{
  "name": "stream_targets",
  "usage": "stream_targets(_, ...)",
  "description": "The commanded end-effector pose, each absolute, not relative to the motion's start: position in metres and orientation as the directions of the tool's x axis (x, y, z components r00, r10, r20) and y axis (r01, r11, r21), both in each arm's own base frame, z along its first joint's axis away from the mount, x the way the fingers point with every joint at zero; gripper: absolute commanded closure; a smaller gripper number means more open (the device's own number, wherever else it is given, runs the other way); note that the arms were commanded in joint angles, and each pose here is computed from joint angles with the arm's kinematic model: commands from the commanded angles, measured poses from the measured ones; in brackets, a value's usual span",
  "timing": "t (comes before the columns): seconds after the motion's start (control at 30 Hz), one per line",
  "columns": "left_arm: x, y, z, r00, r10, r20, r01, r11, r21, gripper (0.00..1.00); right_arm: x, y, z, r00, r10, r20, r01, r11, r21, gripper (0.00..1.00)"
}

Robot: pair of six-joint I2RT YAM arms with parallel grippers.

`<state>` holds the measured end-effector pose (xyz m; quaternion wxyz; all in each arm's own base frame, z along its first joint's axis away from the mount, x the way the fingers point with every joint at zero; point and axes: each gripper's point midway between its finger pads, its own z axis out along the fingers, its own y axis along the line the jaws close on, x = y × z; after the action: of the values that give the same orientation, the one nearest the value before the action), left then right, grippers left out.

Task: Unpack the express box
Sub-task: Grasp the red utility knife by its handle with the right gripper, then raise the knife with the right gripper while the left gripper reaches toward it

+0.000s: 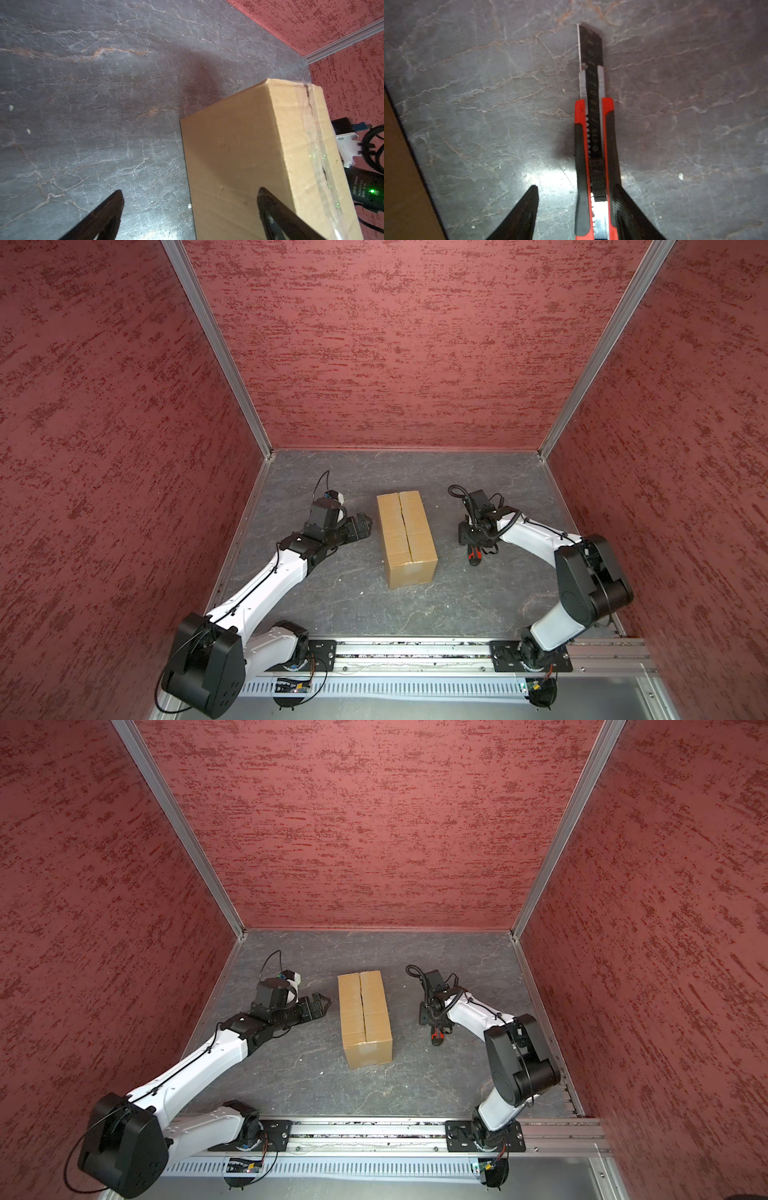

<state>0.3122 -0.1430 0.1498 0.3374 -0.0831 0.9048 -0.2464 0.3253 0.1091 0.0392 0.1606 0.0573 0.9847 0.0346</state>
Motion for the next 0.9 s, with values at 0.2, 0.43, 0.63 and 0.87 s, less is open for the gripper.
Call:
stream_targets(0.2, 0.316, -0.145, 0.173, -0.735, -0.308, -0.604, 0.058, 0.859, -0.509, 0.0, 0.317, 0.099, 0.022, -0.953, 0.151, -0.262, 0.135, 0.988, 0.077, 0.41)
stream_targets(0.43, 0.317, -0.144, 0.183, -0.723, -0.302, -0.622, 0.072, 0.862, -0.502, 0.0, 0.314, 0.098, 0.017, -0.955, 0.159, -0.252, 0.141, 0.986, 0.085, 0.41)
stream_targets(0.63, 0.318, -0.146, 0.187, -0.723, -0.299, -0.623, 0.08, 0.86, -0.505, 0.0, 0.311, 0.099, 0.012, -0.958, 0.154, -0.242, 0.135, 0.986, 0.095, 0.52)
stream_targets(0.87, 0.323, -0.154, 0.223, -0.723, -0.26, -0.641, 0.13, 0.859, -0.495, 0.0, 0.312, 0.099, 0.027, -0.952, 0.145, -0.268, 0.121, 0.987, 0.102, 0.83)
